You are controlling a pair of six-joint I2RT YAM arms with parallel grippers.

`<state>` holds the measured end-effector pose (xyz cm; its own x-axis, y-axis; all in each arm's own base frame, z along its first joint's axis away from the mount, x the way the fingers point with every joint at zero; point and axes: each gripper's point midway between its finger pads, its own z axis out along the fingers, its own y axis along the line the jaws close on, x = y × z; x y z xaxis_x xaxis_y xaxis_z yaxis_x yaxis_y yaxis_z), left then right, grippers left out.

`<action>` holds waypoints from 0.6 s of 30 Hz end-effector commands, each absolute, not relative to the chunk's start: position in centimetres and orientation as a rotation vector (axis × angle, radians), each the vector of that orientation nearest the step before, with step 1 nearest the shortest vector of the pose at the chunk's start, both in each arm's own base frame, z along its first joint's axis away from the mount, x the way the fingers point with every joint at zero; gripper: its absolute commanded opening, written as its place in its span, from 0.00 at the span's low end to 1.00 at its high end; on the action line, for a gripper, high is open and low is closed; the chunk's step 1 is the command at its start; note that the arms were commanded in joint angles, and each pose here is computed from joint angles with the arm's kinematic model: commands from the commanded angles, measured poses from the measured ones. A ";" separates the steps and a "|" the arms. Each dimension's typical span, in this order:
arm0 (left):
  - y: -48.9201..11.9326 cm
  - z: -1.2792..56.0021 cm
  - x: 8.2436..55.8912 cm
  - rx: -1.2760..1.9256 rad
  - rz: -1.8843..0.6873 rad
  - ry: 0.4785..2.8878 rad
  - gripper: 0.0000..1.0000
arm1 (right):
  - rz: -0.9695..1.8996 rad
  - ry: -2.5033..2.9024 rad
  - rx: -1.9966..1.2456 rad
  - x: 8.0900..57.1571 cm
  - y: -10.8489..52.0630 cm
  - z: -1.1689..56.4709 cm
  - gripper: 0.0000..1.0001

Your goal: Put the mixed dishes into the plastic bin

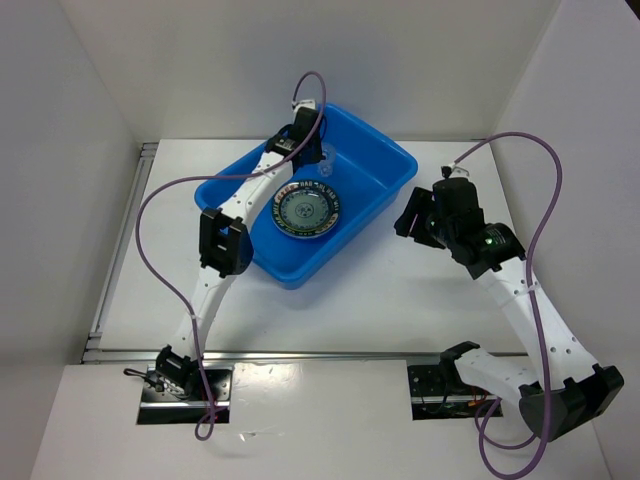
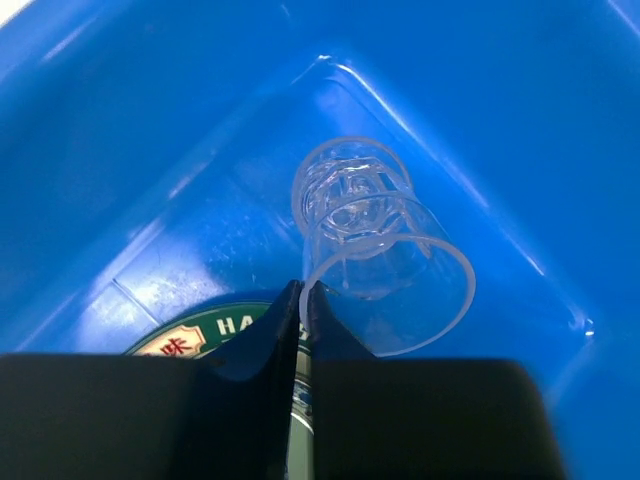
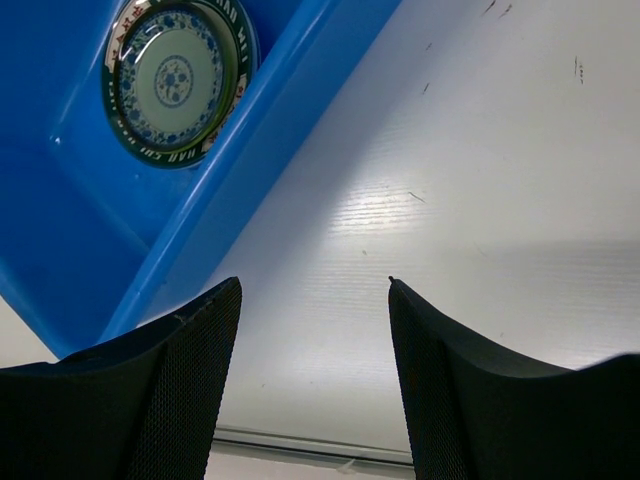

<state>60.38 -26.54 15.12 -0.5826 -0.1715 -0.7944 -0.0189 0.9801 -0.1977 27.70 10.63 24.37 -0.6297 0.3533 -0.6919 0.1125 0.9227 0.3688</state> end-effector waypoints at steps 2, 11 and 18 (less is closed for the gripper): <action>-26.8 17.5 61.7 -0.120 -0.239 2.102 0.30 | 0.361 2.238 0.346 27.2 10.1 24.4 0.66; -27.8 25.4 61.8 -0.122 -0.364 1.954 0.79 | 0.396 2.268 0.314 27.4 11.0 23.2 0.66; -26.2 38.2 58.0 -0.107 -0.451 1.765 0.81 | 0.421 2.246 0.279 28.8 11.8 23.2 0.66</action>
<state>60.62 -27.46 25.84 -0.4278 -0.2356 -0.8726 0.0762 0.9526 -0.2946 27.44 11.30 22.83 -0.6664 0.3390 -0.6641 0.0946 0.9219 0.3757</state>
